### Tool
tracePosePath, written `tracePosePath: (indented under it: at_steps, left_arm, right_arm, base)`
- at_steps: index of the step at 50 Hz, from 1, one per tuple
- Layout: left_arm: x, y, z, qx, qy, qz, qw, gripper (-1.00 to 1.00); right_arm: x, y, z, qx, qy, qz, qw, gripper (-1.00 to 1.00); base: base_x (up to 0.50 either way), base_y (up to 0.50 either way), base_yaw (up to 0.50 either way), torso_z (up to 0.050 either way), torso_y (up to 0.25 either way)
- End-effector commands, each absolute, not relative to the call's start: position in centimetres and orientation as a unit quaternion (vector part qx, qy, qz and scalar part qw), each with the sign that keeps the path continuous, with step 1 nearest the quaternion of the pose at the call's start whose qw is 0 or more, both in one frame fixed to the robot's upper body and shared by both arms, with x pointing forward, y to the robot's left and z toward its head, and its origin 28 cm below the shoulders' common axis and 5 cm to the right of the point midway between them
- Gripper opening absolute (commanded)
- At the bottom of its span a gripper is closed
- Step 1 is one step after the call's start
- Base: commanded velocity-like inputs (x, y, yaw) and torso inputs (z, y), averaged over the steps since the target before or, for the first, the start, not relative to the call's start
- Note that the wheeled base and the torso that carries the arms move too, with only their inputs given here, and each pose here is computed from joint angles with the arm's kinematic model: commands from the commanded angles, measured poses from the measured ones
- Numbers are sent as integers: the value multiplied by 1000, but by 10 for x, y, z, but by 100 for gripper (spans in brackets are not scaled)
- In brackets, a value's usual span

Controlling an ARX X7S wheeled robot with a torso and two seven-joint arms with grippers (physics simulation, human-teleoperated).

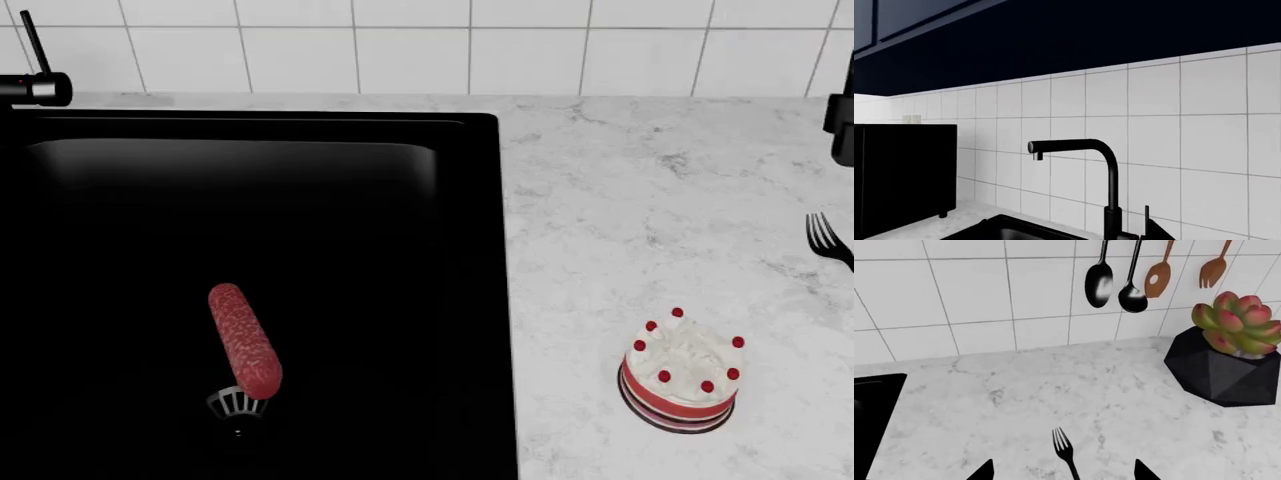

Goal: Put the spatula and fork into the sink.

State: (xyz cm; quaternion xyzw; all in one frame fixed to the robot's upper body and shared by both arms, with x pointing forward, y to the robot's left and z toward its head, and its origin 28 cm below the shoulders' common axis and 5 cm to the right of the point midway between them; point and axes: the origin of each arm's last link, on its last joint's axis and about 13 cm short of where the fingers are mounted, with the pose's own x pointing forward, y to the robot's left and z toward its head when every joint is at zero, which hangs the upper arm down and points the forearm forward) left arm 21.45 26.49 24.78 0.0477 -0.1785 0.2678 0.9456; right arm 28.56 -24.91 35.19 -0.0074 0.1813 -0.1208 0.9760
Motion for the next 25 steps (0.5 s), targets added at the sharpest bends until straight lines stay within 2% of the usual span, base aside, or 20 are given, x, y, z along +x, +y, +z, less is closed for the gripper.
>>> tracePosePath:
  at_steps: [1, 8, 9, 25]
  left_arm:
    - [215, 265, 247, 49, -176, 266, 947, 100]
    - [216, 265, 246, 48, -175, 266, 947, 100]
    - [218, 263, 240, 46, -168, 265, 948, 100]
    - [213, 264, 237, 45, -165, 266, 949, 100]
  right_arm:
    - [312, -260, 339, 8, 204, -140, 969, 100]
    - [328, -266, 318, 16, 222, -158, 962, 100]
    - [349, -265, 280, 19, 259, -164, 952, 100]
    - [364, -277, 229, 11, 322, -159, 933, 100]
  base:
    - [0, 0, 0, 0, 0]
    - [0, 0, 0, 0, 0]
    - [0, 0, 0, 0, 0]
    - [0, 0, 0, 0, 0]
